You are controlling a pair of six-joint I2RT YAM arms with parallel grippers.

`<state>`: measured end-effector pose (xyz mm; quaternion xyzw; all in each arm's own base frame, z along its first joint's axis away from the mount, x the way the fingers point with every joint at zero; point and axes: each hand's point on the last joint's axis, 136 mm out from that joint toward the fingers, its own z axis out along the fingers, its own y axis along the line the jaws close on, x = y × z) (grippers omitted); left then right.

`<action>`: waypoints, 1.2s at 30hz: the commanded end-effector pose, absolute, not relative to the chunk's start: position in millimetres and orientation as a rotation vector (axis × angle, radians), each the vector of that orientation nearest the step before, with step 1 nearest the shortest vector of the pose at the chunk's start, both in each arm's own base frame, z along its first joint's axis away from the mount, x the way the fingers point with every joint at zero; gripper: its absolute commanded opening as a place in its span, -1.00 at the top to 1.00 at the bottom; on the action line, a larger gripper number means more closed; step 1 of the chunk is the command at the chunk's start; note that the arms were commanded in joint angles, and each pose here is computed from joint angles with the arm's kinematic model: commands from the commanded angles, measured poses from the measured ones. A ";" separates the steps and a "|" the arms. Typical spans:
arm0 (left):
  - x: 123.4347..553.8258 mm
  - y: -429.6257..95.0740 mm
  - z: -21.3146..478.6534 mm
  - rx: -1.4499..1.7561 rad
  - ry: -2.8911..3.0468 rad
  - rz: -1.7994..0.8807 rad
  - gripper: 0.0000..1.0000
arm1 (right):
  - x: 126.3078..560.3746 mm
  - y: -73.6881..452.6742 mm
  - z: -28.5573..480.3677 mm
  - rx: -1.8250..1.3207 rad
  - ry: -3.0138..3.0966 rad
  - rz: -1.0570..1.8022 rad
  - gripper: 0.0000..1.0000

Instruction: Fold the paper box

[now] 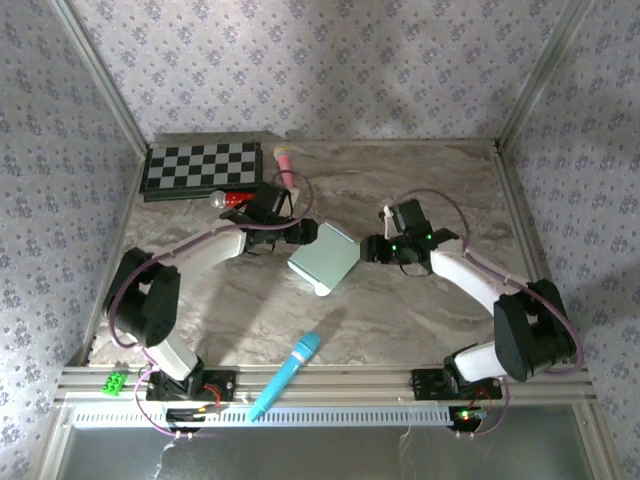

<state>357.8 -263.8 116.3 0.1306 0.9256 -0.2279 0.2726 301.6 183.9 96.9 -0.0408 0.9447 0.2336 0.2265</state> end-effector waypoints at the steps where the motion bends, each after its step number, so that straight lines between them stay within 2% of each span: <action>1: 365.0 -273.4 106.5 0.490 2.484 -0.662 -0.51 | 297.3 198.9 107.8 -0.030 2.521 0.813 -0.17; 7: 358.8 -282.6 88.0 0.508 2.519 -0.749 -0.57 | 286.4 202.1 93.1 0.006 2.507 0.860 -0.27; 18: 326.6 -280.3 75.1 0.217 2.574 -0.888 -0.50 | 289.4 223.7 76.1 0.095 2.447 1.062 -0.32; 29: 293.6 -284.8 85.9 0.009 2.567 -0.854 -0.30 | 298.4 243.5 61.2 0.104 2.455 1.159 -0.30; 36: 300.4 -266.7 80.3 -0.011 2.564 -0.736 -0.30 | 298.3 248.4 54.1 0.098 2.468 1.179 -0.28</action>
